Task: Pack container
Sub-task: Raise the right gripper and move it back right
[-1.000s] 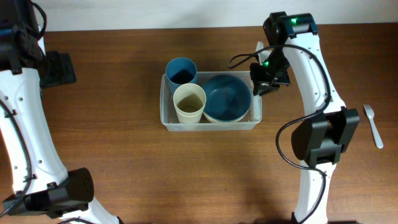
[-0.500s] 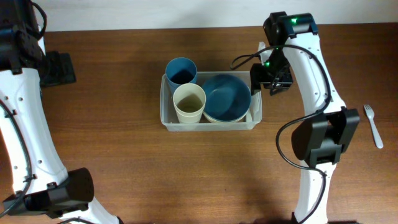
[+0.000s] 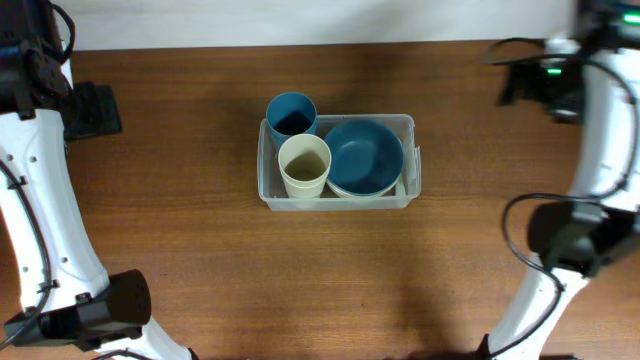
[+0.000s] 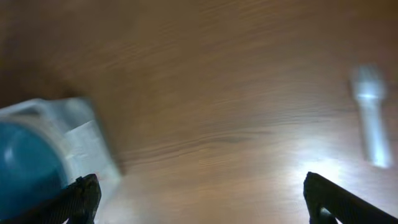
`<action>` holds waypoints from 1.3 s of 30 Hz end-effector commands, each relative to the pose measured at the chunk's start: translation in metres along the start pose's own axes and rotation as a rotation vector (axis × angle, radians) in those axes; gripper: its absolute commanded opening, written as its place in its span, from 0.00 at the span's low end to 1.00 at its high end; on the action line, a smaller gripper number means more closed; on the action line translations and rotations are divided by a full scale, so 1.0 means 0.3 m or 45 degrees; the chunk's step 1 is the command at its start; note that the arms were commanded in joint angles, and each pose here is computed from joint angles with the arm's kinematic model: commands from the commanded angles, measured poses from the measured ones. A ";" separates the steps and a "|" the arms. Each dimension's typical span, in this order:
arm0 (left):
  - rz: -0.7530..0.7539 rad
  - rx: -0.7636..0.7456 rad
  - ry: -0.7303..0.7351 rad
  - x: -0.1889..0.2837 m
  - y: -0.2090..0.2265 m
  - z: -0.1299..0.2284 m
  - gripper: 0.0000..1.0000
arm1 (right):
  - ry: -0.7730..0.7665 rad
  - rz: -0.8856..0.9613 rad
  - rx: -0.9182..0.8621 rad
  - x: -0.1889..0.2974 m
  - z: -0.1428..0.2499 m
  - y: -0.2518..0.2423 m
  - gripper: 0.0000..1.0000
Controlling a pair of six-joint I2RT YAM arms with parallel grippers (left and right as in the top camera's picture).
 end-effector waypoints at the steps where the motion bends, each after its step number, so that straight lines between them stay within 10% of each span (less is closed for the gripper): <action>1: -0.026 0.017 -0.049 0.045 0.022 0.004 1.00 | -0.100 0.048 -0.038 0.104 -0.029 -0.198 0.99; 13: -0.026 0.017 -0.049 0.045 0.022 0.004 1.00 | 0.070 0.326 -0.119 0.085 0.056 -0.731 0.99; 28: -0.026 0.017 -0.049 0.045 0.022 0.004 1.00 | 0.621 0.358 -0.121 -0.205 0.316 -0.859 0.99; 39: -0.026 0.017 -0.049 0.045 0.022 0.004 1.00 | 0.369 0.395 -0.034 -0.275 0.197 -0.933 0.99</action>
Point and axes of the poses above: each gripper's point midway between its finger pads, its own x axis back along the fingers, its own y axis along the line the jaws close on, z = x × y, the point moved 4 cm from there along x, back along the fingers, and after that the axes turned 11 degrees about -x, right-handed, at the moved point
